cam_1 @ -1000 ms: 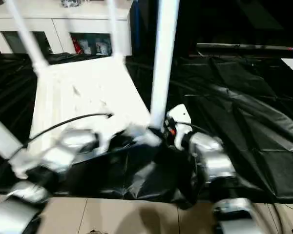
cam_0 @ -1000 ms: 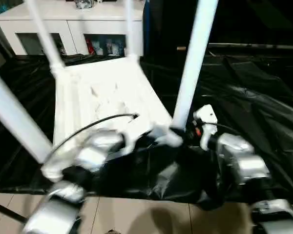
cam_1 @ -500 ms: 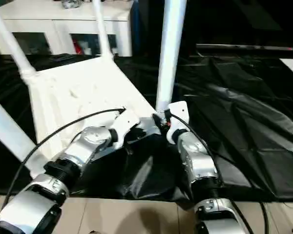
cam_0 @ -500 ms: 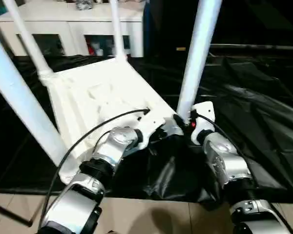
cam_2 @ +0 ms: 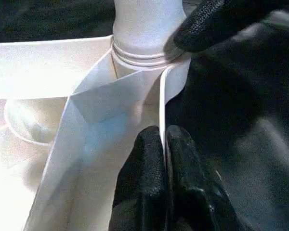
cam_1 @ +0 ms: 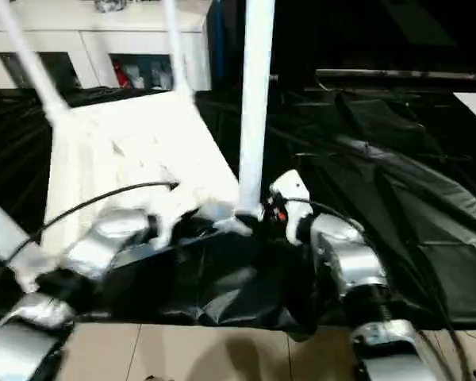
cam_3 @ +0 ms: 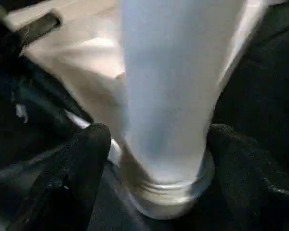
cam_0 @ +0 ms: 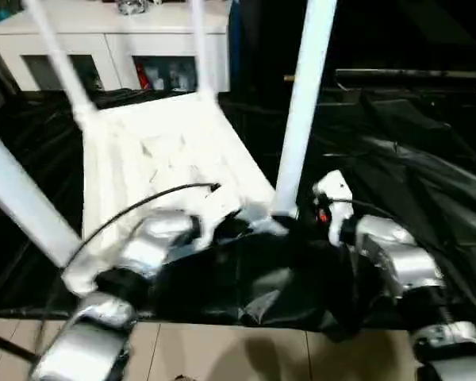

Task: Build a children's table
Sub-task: Rotate leg to tighten

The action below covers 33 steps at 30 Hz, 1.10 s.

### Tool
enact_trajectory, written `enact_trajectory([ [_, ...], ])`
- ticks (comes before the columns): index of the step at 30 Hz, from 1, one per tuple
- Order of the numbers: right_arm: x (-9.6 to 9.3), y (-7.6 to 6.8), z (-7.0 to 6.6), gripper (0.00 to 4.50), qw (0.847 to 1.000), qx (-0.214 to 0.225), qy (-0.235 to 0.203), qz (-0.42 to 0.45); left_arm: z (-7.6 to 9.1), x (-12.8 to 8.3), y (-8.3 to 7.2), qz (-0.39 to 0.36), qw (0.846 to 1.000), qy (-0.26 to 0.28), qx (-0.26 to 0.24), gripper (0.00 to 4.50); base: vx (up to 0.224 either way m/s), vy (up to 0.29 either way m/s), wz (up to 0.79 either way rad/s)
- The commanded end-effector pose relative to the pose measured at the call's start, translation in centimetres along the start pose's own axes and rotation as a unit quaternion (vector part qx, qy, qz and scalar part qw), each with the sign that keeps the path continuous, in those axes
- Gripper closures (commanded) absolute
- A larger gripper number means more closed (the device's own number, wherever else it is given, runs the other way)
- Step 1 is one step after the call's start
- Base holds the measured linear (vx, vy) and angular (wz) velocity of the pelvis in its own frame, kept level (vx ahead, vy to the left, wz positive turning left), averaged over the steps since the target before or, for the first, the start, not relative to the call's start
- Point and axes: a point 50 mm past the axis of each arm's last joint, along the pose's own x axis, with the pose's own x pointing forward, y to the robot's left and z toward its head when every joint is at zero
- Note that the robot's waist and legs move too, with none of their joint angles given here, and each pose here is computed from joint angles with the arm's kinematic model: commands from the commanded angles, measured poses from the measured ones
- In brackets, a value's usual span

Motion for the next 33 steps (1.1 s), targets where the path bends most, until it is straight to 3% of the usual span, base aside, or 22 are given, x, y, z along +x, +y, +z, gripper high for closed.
enact_trajectory([
  [1,0.1,0.3,0.9,1.05,0.999,-0.013,-0.012,0.038,0.8,0.0,-0.7,-0.04,0.998,-0.041,0.007,4.5,0.0,0.0,0.0],
  [7,-0.1,0.7,0.8,1.05,0.995,-0.039,0.013,0.09,0.7,-1.0,-0.7,-0.054,0.998,-0.042,0.005,4.5,0.0,0.0,0.0],
  [18,0.3,0.9,1.0,2.18,0.992,-0.033,0.001,0.119,0.6,-1.6,-0.9,-0.059,0.997,-0.04,0.002,4.5,0.0,0.0,0.0],
  [27,0.3,1.2,0.3,2.42,0.993,-0.017,-0.002,0.118,0.6,-1.4,-0.9,-0.06,0.998,-0.037,0.0,4.5,0.0,0.0,0.0],
  [30,0.9,1.2,-0.6,2.43,0.998,0.012,-0.007,0.055,0.2,-0.7,0.1,0.004,1.0,-0.011,-0.01,4.5,0.0,0.0,0.0],
  [31,1.6,1.1,-1.3,2.43,0.999,0.037,-0.009,-0.009,0.2,-0.1,0.9,0.058,0.998,0.003,-0.017,4.5,0.0,0.0,0.0],
  [33,2.0,1.1,-1.6,2.44,0.998,0.049,-0.009,-0.04,0.3,0.2,1.1,0.081,0.997,0.007,-0.02,4.5,0.0,0.0,0.0],
])
